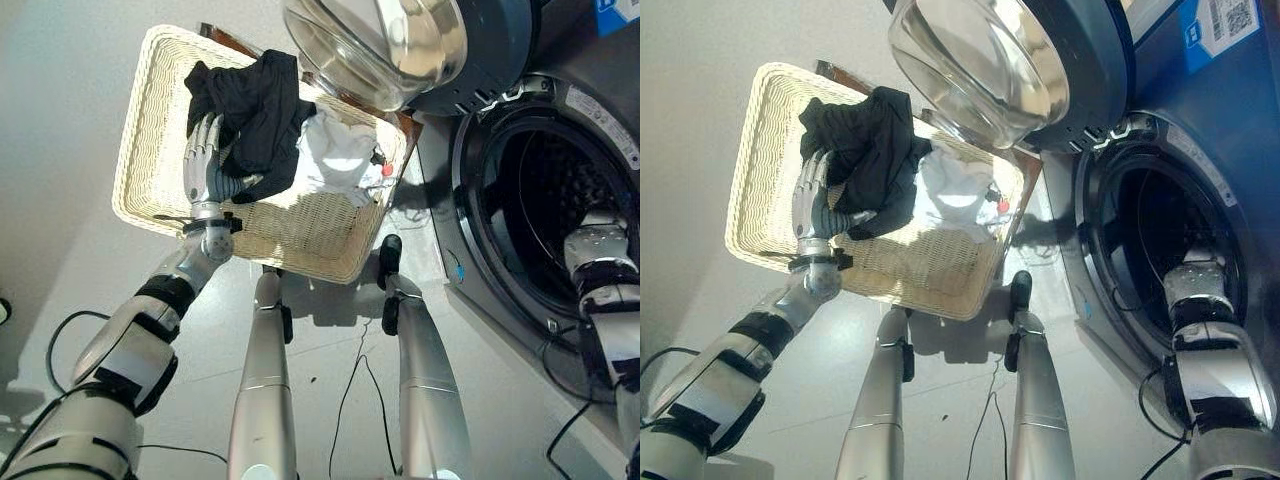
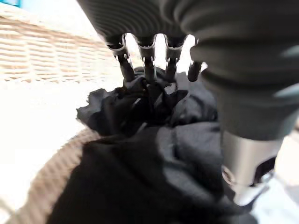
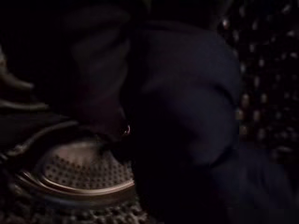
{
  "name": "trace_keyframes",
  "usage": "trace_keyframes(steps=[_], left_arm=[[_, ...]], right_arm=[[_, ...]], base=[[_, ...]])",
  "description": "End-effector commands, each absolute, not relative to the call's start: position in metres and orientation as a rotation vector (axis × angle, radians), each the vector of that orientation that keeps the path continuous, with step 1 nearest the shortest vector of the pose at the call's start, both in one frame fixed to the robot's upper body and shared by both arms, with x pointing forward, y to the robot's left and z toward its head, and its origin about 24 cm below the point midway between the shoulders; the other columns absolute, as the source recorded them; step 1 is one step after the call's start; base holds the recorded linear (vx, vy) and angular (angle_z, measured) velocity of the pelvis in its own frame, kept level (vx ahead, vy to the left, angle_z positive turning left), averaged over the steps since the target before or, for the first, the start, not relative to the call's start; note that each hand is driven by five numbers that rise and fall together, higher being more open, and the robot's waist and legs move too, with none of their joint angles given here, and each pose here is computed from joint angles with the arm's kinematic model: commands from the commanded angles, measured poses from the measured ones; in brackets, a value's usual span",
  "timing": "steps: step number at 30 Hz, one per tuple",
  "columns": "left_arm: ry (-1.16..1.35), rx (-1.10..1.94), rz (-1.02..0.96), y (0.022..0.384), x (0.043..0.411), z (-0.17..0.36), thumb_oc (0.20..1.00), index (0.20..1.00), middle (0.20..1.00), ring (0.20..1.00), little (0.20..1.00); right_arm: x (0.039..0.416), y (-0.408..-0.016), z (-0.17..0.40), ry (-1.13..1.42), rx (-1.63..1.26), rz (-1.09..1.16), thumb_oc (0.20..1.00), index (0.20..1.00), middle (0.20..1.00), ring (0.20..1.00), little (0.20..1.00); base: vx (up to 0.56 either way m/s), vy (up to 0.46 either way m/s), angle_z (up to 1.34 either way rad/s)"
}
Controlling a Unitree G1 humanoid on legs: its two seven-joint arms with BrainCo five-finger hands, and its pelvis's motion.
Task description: Put the clothes into the washing machine.
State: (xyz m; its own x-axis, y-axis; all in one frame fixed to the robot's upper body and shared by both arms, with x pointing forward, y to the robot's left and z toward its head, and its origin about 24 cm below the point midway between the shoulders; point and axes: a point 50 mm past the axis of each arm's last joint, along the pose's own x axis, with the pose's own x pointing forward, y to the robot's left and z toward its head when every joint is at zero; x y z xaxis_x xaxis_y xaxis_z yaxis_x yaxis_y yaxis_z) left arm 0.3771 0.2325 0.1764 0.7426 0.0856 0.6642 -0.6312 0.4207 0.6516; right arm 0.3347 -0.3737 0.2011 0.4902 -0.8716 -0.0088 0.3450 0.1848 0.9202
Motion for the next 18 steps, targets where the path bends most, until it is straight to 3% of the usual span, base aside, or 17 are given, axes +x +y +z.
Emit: trace_keyframes(steps=[1,2,10,18], left_arm=[[-0.6,1.052,0.514,0.237,0.382,0.19,1.0,1.0,1.0,1.0,1.0],[-0.583,1.094,0.502,0.243,0.384,0.193,1.0,1.0,1.0,1.0,1.0],[-0.583,1.151,0.491,0.248,0.389,0.208,1.0,1.0,1.0,1.0,1.0],[-0.65,1.185,0.481,0.233,0.395,0.224,1.0,1.0,1.0,1.0,1.0]], right_arm=[[0.302,-0.406,0.232,-0.848,0.989,-1.057,0.2,0.2,0.2,0.2,0.2],[0.297,-0.419,0.228,-0.808,0.963,-1.071,1.0,1.0,1.0,1.0,1.0],[0.297,-0.427,0.205,-0.656,0.966,-1.13,1.0,1.0,1.0,1.0,1.0],[0.313,-0.412,0.189,-0.51,0.897,-1.107,1.0,1.0,1.0,1.0,1.0]], base=[[0.01,-0.014,-0.07],[0.0,0.0,0.0],[0.01,-0.006,0.02],[0.0,0.0,0.0]])
